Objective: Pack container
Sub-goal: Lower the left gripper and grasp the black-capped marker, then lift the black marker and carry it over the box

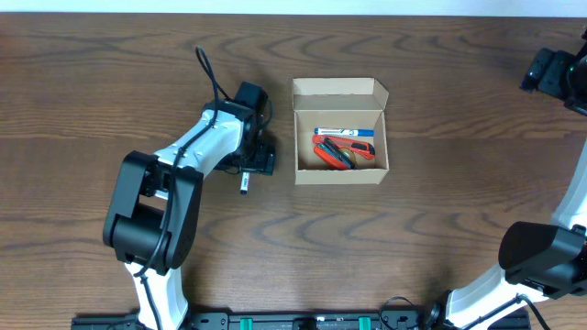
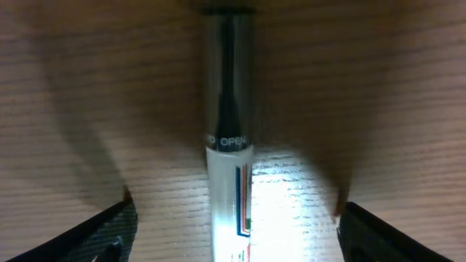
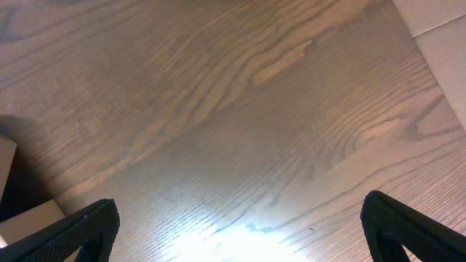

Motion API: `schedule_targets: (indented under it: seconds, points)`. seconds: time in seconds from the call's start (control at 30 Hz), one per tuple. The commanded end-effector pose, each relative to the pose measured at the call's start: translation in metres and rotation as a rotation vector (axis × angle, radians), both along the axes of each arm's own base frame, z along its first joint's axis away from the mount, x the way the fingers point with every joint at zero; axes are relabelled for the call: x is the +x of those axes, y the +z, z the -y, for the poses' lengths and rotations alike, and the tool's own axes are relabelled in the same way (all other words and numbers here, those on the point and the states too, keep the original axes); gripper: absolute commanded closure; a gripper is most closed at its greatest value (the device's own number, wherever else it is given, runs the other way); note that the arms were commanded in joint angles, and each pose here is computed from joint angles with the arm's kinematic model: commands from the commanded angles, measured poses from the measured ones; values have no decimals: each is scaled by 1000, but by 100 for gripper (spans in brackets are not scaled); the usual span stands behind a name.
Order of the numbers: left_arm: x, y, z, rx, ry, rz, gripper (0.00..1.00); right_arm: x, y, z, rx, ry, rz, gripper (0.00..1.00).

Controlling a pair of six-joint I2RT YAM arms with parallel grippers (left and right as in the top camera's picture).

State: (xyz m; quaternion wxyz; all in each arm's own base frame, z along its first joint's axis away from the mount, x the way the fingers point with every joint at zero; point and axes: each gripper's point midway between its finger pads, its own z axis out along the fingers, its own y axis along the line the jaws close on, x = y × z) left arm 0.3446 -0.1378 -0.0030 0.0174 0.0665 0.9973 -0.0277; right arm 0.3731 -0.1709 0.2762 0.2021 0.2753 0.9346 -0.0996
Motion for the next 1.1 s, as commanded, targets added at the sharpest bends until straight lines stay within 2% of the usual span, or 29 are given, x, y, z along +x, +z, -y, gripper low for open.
schedule_targets:
  seconds: [0.0,0.07,0.17,0.3,0.4,0.43,0.63,0.77,1.07]
  points:
    - [-8,-15,-2,12,11,-51,13,-1,-4,3,7,-19,-8,1]
    - [-8,-15,-3,15,11,-48,18,-1,-4,3,7,-19,-8,1]
    - [-8,-15,-3,19,10,-48,41,-1,-4,3,7,-19,-8,1]
    - [-8,-15,-3,19,6,-48,54,-1,-4,3,7,-18,-8,1]
    - [-8,-15,-3,19,3,-48,78,-1,-4,3,7,-19,-8,1]
    - [-8,-15,-4,20,3,-49,92,-1,-4,3,7,-19,-8,1]
    - [-7,-13,-3,19,3,-48,94,-1,-4,3,7,-19,-8,1]
    - [4,1,-1,16,2,-30,94,-1,-4,3,7,-18,-8,1]
    - [59,104,13,-28,-38,103,94,-1,-4,3,6,-18,-8,1]
